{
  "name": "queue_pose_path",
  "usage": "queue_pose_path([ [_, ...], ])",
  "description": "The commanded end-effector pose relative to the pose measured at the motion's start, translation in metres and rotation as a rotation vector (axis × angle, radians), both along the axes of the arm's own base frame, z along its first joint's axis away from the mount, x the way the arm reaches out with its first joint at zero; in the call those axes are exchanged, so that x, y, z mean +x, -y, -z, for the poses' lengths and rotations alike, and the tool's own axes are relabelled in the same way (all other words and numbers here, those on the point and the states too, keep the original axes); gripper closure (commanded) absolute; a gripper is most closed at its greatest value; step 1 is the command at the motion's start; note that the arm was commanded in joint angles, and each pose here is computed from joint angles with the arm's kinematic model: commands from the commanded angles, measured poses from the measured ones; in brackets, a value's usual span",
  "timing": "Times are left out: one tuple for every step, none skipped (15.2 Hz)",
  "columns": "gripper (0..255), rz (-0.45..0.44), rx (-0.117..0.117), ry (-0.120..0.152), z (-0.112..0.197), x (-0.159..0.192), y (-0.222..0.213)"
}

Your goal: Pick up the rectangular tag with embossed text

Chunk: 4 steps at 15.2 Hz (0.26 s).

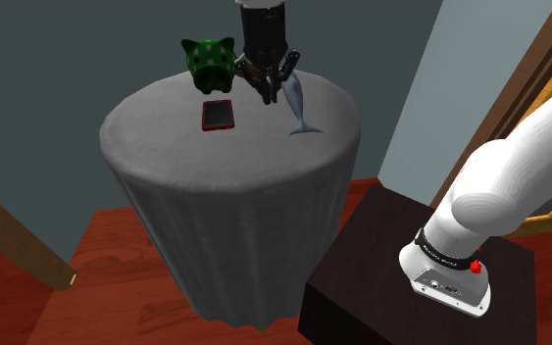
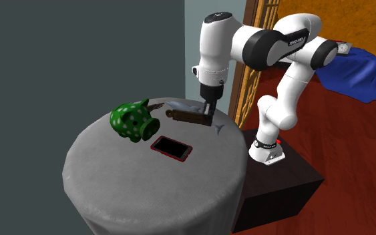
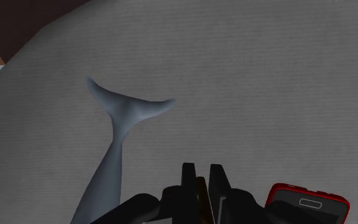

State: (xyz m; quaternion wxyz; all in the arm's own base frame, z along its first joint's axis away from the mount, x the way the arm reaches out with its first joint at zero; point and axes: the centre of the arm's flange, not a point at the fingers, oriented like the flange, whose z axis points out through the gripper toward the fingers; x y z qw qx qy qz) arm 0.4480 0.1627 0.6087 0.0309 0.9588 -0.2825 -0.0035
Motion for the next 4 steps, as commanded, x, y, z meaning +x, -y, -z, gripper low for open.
queue_pose_path([
  [255, 0.0, 0.0, 0.0, -0.0105, 0.0, 0.0007],
  [255, 0.0, 0.0, 0.0, -0.0158, 0.0, 0.0007],
  [255, 0.0, 0.0, 0.0, -0.0166, 0.0, 0.0007],
  [255, 0.0, 0.0, 0.0, -0.0166, 0.0, 0.0007],
])
